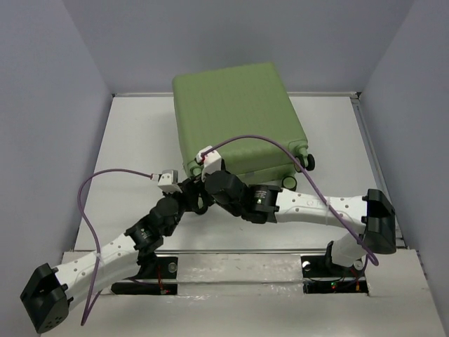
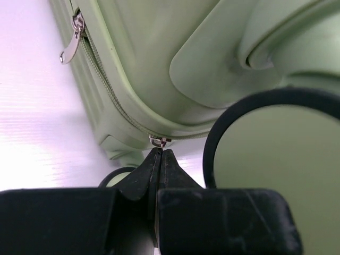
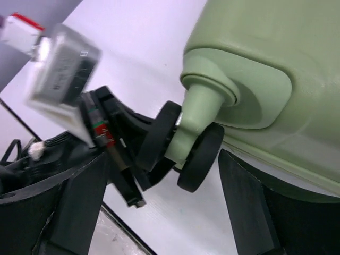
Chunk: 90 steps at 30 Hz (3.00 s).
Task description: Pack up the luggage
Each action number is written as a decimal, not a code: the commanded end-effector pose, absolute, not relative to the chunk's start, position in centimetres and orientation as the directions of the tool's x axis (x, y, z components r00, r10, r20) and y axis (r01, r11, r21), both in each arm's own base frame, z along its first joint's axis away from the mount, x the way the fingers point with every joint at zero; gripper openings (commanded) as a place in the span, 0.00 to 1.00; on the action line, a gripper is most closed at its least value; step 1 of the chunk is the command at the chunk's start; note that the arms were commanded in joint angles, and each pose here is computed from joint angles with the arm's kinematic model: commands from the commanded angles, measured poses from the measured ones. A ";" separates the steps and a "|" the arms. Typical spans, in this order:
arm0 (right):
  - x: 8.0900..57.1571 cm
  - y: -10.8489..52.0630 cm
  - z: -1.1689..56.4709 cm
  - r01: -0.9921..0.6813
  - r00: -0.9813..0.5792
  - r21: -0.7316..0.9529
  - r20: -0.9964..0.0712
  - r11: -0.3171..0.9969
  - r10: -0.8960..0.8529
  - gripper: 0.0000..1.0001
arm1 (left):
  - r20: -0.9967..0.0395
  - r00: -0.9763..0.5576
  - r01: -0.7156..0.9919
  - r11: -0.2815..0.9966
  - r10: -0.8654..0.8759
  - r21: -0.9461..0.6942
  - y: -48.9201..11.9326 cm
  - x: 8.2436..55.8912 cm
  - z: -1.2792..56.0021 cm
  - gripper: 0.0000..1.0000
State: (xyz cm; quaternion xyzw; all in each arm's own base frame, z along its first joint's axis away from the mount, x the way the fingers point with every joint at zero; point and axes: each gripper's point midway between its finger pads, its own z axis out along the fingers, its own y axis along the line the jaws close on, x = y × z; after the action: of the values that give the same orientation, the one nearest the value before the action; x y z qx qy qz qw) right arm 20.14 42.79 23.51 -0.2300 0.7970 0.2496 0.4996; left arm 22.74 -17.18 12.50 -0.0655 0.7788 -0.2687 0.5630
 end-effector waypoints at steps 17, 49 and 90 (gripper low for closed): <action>24.0 40.1 22.9 -0.425 -0.393 0.052 -0.910 0.904 -0.133 0.84 | -0.782 -0.293 0.374 0.687 -0.550 -0.623 -20.0 22.3 18.0 0.06; 25.0 37.2 23.0 -0.301 -0.336 -0.356 -0.829 0.885 -0.448 0.07 | -0.794 -0.309 0.350 0.714 -0.524 -0.607 -19.7 22.5 17.2 0.06; 19.8 27.0 20.1 -0.510 -0.432 -0.067 -0.842 0.858 -0.322 0.07 | -0.869 -0.472 0.697 0.541 -0.148 -0.471 -30.1 17.5 15.6 0.69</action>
State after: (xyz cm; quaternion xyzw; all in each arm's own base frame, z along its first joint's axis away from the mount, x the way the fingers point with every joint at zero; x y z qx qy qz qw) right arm 19.41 24.17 18.63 -0.2671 0.8541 0.0337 0.4451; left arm 15.74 -28.59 12.25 0.1850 0.7685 -0.4367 0.4294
